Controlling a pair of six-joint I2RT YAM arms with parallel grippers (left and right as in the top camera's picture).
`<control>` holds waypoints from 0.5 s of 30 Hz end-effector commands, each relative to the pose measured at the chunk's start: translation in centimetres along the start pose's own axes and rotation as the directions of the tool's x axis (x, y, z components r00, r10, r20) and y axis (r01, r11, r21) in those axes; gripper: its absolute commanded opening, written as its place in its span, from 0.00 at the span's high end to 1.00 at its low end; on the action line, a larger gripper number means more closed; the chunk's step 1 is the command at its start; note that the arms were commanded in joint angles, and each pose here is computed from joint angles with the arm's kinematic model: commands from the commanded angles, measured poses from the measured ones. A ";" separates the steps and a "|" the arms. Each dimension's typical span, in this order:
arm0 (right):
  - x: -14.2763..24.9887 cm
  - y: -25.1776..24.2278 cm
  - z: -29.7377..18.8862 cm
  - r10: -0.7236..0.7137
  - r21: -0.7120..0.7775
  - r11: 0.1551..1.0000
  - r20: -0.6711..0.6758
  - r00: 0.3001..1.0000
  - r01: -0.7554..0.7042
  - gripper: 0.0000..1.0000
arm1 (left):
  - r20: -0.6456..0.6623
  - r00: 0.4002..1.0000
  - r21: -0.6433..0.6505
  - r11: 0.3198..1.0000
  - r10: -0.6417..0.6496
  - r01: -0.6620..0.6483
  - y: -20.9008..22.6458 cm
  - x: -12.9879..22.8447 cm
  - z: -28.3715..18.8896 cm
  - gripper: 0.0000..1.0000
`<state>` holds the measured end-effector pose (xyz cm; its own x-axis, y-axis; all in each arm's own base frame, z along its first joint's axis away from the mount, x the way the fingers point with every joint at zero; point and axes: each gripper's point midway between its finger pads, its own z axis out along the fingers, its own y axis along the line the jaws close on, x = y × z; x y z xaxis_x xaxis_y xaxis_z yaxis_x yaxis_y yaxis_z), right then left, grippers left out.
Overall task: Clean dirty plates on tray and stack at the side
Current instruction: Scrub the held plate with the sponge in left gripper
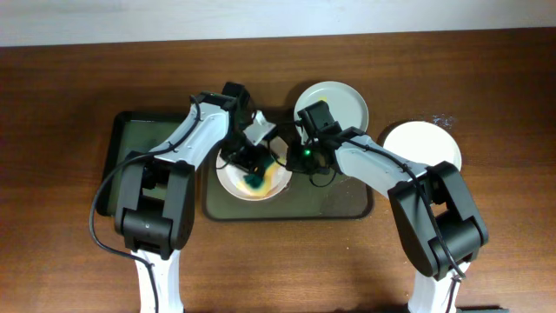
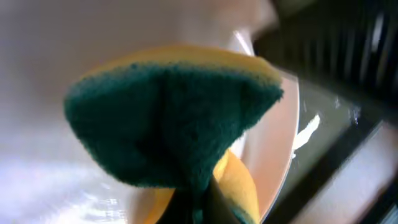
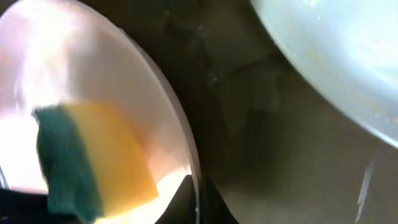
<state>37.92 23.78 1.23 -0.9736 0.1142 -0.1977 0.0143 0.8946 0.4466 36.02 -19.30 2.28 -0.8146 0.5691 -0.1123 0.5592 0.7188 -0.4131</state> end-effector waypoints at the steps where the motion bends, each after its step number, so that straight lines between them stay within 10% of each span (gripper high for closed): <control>1: 0.3 -0.3 0.4 0.003 0.013 1.000 -0.015 1.000 -0.003 0.96 | 0.160 0.969 -0.140 0.967 -0.188 0.211 3.5 -3.7 -0.1 1.00; 4: 0.3 -0.5 0.5 0.004 0.022 1.000 -0.014 1.000 -0.004 0.96 | 0.378 0.882 -0.383 0.820 -0.282 0.426 9.5 -6.1 -2.7 1.00; 6: 0.3 -0.6 0.4 0.005 0.029 1.000 -0.012 1.000 -0.005 0.96 | 0.496 0.793 -0.551 0.578 -0.353 0.602 13.5 -4.2 -5.6 1.00; 8: 0.3 -0.6 0.4 0.004 0.028 1.000 -0.010 1.000 -0.004 0.96 | 0.447 0.811 -0.639 0.499 -0.378 0.585 14.2 -1.6 -6.2 1.00; 12: 0.3 -0.6 0.4 0.005 0.029 1.000 -0.012 1.000 -0.005 0.96 | 0.263 0.838 -0.661 0.544 -0.479 0.518 12.2 2.4 -4.7 1.00; 15: 0.3 -0.6 0.5 0.006 0.029 1.000 -0.013 1.000 -0.005 0.96 | -0.033 0.933 -0.461 0.834 -0.357 0.303 7.4 3.5 -1.5 1.00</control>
<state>37.60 24.51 1.40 -0.9759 0.1076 -0.1897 0.0084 0.8875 0.4607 40.37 -10.70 1.60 -0.9907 0.1154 -0.0727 0.0999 0.9768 0.1893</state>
